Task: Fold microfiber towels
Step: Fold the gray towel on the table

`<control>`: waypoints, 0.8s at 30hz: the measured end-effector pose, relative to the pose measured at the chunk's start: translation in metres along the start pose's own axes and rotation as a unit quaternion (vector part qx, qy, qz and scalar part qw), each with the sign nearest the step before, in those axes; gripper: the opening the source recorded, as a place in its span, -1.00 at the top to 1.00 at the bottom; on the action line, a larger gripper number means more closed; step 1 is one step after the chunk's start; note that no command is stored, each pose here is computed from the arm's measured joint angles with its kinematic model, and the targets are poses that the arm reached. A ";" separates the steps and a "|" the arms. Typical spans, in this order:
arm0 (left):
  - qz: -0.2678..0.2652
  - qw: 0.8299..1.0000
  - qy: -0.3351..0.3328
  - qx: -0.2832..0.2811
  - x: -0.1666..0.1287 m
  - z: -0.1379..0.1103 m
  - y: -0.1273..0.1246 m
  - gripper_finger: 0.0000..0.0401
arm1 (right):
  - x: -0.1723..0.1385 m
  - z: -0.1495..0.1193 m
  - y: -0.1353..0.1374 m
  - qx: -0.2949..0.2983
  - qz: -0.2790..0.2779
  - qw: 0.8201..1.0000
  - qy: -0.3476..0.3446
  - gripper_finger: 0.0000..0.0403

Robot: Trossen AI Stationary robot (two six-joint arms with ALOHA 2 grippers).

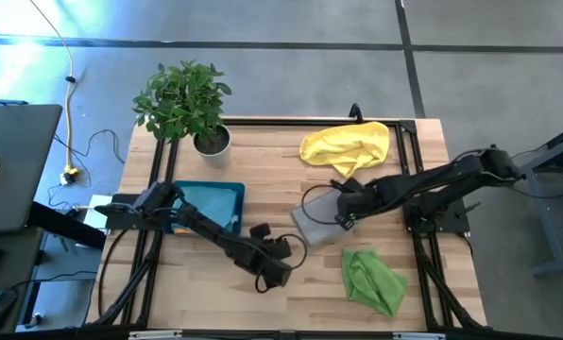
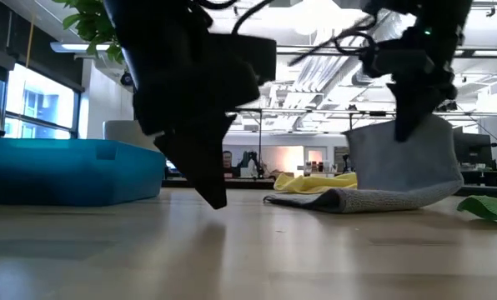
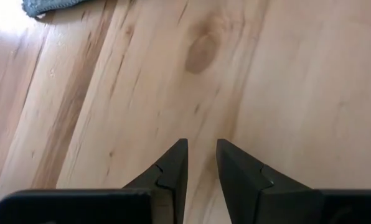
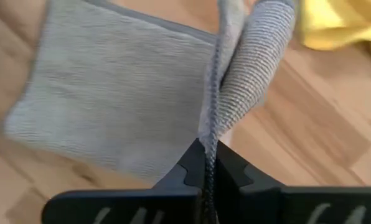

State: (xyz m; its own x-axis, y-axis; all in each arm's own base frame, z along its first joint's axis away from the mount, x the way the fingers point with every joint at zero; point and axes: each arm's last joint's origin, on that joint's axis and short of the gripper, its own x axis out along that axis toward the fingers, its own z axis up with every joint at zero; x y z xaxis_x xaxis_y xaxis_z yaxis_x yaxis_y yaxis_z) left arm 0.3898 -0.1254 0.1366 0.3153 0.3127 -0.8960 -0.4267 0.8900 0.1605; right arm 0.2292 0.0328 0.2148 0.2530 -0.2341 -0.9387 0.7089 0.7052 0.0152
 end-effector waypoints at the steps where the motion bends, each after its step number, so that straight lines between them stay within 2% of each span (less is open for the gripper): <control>1: -0.001 1.000 -0.003 0.002 -0.002 -0.001 -0.001 0.63 | 0.002 0.002 0.007 -0.006 -0.002 1.000 0.002 1.00; 12: 0.008 1.000 -0.001 0.015 -0.020 -0.015 -0.010 0.63 | 0.027 0.031 0.074 -0.062 -0.009 0.998 0.006 1.00; 24: 0.016 0.999 -0.018 0.023 -0.031 -0.034 -0.027 0.63 | 0.053 0.031 0.104 -0.080 0.031 0.996 0.030 1.00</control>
State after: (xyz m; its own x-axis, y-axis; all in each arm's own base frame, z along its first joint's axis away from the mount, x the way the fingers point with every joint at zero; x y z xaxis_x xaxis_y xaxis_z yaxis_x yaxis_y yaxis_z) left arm 0.3630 -0.1701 0.1462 0.3334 0.3519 -0.8747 -0.3982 0.8935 0.2076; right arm 0.3362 0.0730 0.1774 0.2493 -0.1504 -0.9567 0.5786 0.8153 0.0227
